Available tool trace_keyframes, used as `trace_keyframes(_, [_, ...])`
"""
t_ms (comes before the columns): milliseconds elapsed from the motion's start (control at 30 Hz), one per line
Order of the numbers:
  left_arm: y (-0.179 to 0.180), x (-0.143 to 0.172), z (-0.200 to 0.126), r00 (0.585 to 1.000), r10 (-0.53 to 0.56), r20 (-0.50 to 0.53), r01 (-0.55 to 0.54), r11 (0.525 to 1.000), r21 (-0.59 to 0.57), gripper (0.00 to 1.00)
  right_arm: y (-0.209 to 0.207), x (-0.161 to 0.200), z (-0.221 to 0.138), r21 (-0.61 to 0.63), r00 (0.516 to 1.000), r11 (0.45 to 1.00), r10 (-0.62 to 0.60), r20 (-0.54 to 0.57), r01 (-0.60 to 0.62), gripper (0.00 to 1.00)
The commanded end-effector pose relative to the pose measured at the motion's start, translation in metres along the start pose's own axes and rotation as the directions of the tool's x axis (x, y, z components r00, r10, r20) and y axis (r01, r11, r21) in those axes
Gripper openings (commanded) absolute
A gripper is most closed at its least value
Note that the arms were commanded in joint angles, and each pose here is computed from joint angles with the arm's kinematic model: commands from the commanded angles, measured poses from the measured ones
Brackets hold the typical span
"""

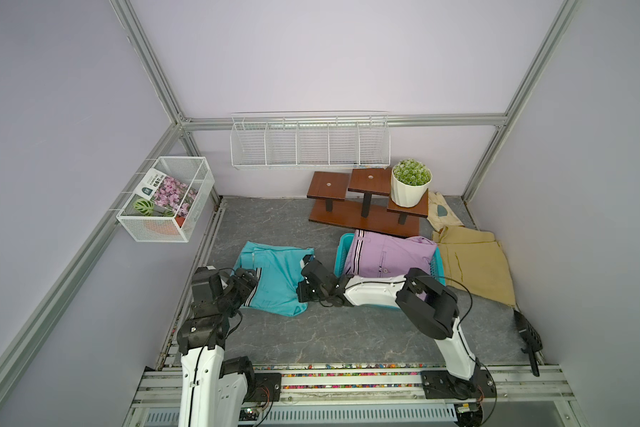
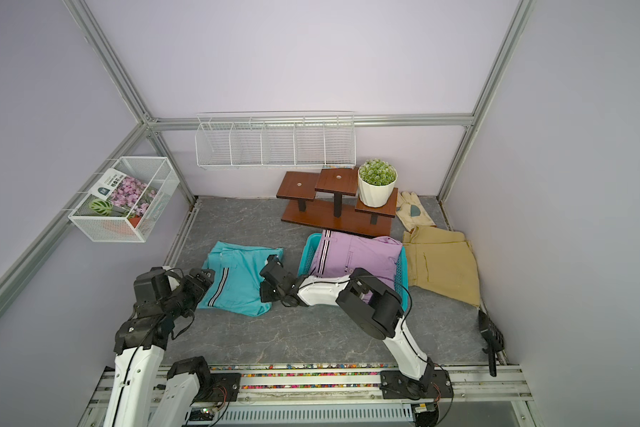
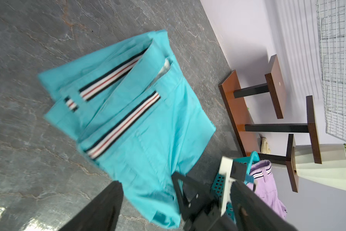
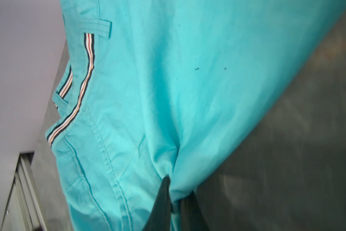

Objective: Put the folded long pants in the basket
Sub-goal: Move the long pant to the center of the board.

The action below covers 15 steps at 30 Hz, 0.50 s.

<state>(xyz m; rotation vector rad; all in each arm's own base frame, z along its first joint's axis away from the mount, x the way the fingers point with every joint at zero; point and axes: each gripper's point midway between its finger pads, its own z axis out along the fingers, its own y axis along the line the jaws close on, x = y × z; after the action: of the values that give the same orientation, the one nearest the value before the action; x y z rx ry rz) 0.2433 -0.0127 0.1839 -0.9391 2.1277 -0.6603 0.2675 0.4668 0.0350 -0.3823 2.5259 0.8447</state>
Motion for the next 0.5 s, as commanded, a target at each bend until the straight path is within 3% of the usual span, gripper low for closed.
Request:
trace_keyframes(0, [0.001,0.0,0.01,0.999,0.01,-0.043,-0.011,1.0,-0.022,0.88,-0.026,0.016,-0.023,0.067,1.0,0.998,0.006,0.023,-0.008,0.0])
trace_keyframes(100, [0.009,0.005,0.025,0.995,-0.034,-0.098,0.028,0.998,-0.065,0.88,-0.042,0.031,-0.039,0.076,1.0,0.997,0.015,0.022,-0.016,0.0])
trace_keyframes(200, [0.016,0.002,0.025,0.995,-0.047,-0.09,0.036,0.993,-0.115,0.87,-0.055,0.047,-0.052,0.078,1.0,0.997,0.021,0.015,-0.022,0.0])
trace_keyframes(467, [0.019,0.011,0.024,0.997,-0.028,-0.078,0.023,0.997,-0.068,0.86,-0.087,0.056,-0.078,0.167,1.0,0.986,0.018,0.002,-0.018,0.0])
